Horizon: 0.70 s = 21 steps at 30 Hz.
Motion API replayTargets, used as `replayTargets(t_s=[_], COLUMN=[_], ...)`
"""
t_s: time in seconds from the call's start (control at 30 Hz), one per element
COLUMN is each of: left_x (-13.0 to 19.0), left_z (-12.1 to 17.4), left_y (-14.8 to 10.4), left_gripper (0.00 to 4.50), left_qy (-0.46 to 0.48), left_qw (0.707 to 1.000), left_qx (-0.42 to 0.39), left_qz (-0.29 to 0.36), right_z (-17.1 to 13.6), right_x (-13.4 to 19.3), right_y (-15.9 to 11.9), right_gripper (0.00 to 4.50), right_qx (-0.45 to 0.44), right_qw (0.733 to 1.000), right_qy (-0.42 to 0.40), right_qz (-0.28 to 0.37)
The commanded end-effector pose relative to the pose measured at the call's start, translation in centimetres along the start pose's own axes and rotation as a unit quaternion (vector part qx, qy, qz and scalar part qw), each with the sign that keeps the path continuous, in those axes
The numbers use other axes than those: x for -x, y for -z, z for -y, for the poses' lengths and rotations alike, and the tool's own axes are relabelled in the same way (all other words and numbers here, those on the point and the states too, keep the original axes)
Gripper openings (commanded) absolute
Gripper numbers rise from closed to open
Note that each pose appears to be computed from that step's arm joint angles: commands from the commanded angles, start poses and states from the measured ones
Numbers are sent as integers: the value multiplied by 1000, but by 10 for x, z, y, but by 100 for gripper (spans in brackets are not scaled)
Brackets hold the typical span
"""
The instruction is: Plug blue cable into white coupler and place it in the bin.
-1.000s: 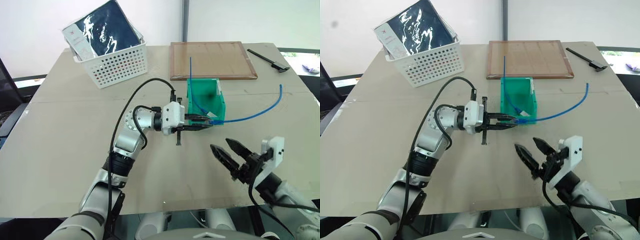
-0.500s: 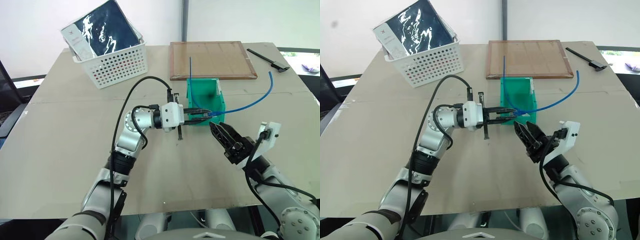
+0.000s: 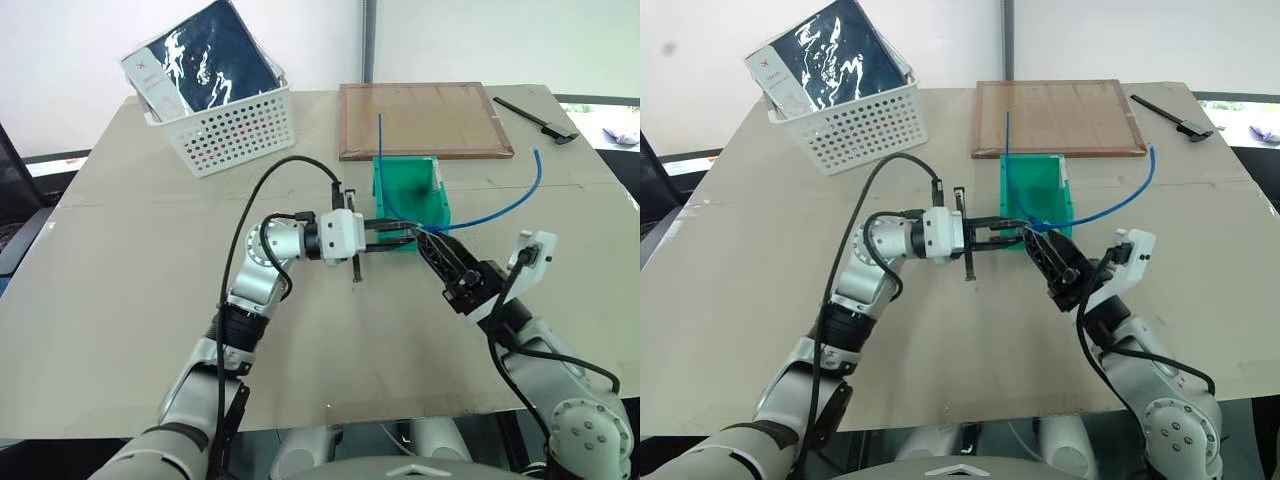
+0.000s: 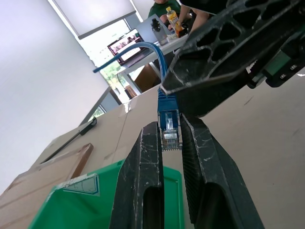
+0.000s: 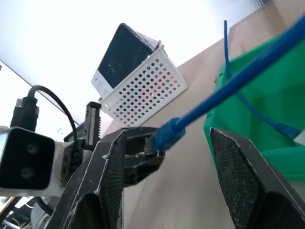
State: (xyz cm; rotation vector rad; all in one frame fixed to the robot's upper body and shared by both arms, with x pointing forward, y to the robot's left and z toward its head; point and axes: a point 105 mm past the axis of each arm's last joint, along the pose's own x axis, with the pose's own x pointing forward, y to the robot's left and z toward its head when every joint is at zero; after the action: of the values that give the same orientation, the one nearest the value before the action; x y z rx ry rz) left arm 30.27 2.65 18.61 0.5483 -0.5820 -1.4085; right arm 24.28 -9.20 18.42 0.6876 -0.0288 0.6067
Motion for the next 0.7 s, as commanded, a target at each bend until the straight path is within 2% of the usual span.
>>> replayTargets(t_s=[0.03,0.63,0.7], left_x=[1,-1,-1], left_z=[-7,3,4], left_y=[-9,-11,-12], left_gripper=[0,0,0], left_qy=[-11,2,3], left_qw=[1000,1000,1000], left_qx=[-19,-17,-16], left_qz=[9,15,16], right_z=[-11,-9,-8], right_x=[3,-3,-3], right_y=[-3,-5,-5], right_gripper=[267,267,210], right_qx=[-5,-3,-1], right_qw=[1000,1000,1000], right_qy=[-27,-22,-20], right_qz=[5,9,8])
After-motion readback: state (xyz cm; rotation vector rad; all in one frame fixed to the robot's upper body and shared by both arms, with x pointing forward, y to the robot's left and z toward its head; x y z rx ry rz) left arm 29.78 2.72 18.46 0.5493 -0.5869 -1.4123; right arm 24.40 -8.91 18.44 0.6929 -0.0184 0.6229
